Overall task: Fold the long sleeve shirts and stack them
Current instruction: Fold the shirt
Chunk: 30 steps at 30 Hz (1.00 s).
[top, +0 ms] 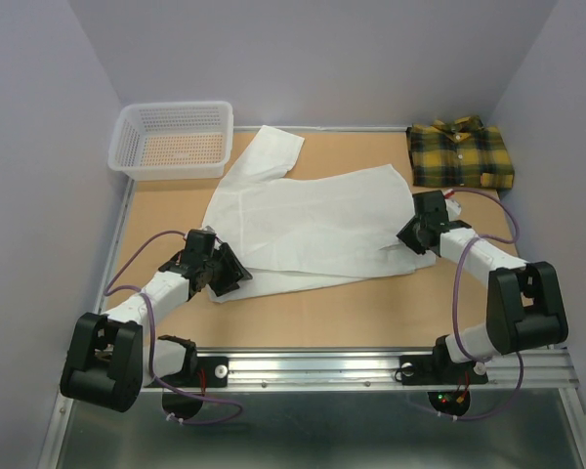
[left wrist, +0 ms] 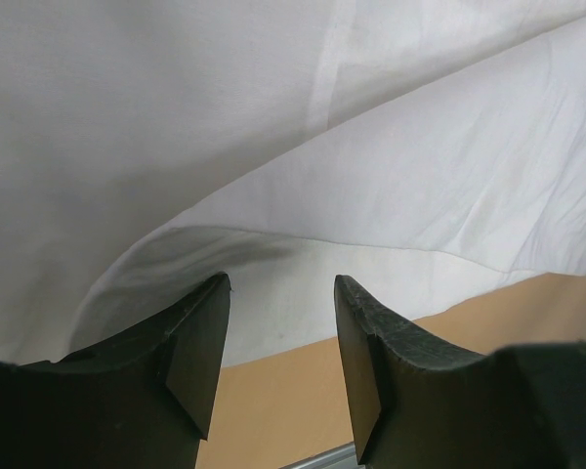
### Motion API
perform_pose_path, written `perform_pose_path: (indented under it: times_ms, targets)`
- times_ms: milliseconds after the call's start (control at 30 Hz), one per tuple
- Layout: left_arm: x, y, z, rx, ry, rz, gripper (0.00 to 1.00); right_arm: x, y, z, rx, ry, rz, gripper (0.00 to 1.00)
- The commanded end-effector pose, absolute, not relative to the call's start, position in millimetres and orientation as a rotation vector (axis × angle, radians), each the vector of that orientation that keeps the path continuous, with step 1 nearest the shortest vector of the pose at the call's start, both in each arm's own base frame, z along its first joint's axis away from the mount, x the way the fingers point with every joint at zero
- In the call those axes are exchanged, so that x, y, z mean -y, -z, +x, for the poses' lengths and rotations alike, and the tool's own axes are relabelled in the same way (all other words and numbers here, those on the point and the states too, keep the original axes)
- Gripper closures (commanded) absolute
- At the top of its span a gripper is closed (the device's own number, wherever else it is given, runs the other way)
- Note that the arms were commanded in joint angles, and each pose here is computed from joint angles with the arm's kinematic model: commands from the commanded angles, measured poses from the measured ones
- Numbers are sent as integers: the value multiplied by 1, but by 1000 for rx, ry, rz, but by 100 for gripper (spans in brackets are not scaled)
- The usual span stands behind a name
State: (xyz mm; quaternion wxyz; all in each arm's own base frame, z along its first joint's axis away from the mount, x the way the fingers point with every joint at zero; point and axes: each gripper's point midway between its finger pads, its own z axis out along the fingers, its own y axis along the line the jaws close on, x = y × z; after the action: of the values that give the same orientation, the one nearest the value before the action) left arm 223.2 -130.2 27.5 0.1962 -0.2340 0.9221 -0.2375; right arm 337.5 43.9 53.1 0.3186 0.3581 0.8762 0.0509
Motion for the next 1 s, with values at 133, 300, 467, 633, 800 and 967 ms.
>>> perform_pose_path:
  times_ms: [133,300,467,633,800,967]
  targets:
    - [127,-20,213,-2618,639,-644,41,-44,-82,370,-2182,-168,923,92]
    - [126,-18,212,-2622,633,-651,41,-42,-109,380,-2129,-183,868,99]
    - [126,-18,212,-2623,629,-660,41,-47,-127,391,-2107,-211,810,99]
    - [126,-17,212,-2623,627,-665,41,-50,-131,398,-2094,-236,797,99]
    - [126,-17,212,-2621,627,-667,41,-53,-130,408,-2083,-243,772,99]
    - [125,-17,212,-2619,625,-671,41,-56,-130,423,-2073,-252,753,99]
